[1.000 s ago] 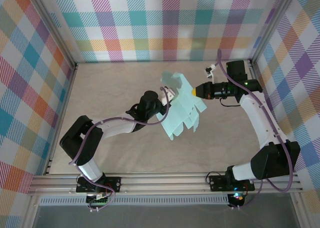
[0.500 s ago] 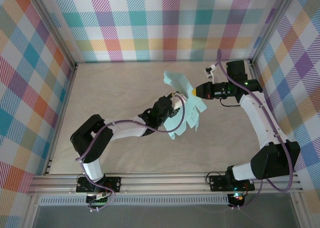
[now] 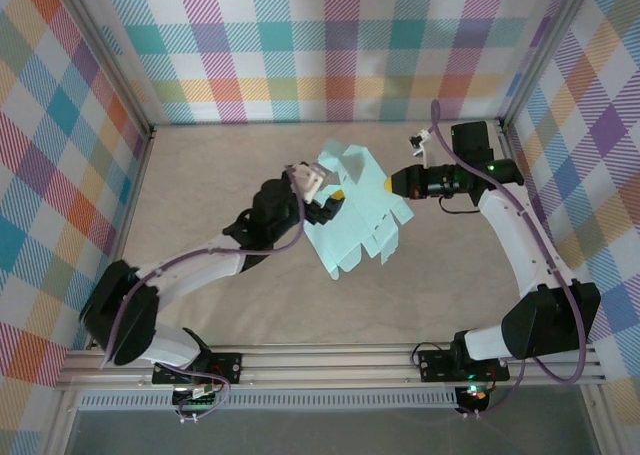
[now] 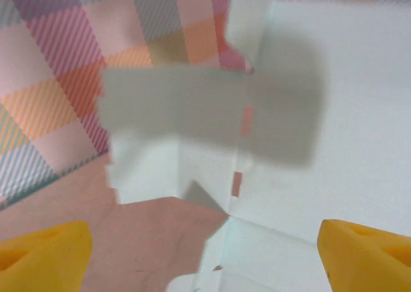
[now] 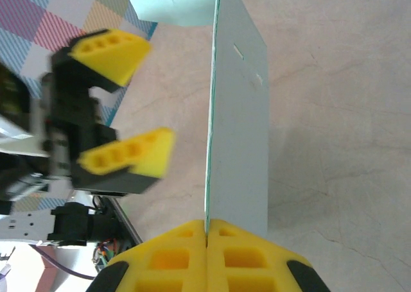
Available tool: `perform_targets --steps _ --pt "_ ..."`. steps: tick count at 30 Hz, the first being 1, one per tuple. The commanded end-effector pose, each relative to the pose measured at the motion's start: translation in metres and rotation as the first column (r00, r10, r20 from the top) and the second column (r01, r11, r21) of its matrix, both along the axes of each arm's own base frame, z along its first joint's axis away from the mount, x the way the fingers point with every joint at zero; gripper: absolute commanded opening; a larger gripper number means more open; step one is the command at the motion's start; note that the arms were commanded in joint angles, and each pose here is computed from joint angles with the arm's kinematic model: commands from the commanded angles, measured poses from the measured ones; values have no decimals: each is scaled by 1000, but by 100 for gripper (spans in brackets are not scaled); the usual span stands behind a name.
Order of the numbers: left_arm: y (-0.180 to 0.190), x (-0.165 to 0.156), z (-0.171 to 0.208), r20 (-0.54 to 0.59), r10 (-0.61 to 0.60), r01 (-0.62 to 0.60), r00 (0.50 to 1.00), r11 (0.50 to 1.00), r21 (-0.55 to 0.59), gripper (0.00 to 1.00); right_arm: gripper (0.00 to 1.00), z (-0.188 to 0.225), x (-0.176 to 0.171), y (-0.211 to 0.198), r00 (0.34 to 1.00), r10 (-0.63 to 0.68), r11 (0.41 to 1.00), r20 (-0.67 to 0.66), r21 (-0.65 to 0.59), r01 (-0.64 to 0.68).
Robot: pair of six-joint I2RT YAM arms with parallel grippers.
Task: Fold the paper box
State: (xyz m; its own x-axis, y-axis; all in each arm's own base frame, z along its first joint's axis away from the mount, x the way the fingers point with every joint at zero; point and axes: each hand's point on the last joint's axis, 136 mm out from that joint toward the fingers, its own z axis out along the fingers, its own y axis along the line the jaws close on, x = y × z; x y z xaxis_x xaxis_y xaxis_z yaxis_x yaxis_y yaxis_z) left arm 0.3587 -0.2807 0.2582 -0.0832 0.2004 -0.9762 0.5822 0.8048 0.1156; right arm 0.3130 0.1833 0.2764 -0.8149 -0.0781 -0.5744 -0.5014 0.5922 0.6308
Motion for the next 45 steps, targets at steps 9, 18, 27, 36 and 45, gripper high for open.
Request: perform_targets --steps 9,18,27,36,45 --pt "90 6 -22 -203 151 -202 967 945 -258 100 0 -34 20 -15 995 -71 983 69 -163 81" --pt "108 17 -46 -264 192 -261 945 930 -258 100 0 -81 34 -31 983 -136 909 120 -379 172" --pt "115 25 -63 -284 249 -322 926 914 -247 100 0 -119 42 -42 970 -184 774 159 -585 243" --pt "115 29 -77 -300 258 -327 918 923 -204 100 0 -132 46 -62 946 -203 591 253 -738 324" --pt "118 37 -93 -354 269 -357 896 910 -211 100 0 -127 46 -35 948 -54 611 313 -741 280"
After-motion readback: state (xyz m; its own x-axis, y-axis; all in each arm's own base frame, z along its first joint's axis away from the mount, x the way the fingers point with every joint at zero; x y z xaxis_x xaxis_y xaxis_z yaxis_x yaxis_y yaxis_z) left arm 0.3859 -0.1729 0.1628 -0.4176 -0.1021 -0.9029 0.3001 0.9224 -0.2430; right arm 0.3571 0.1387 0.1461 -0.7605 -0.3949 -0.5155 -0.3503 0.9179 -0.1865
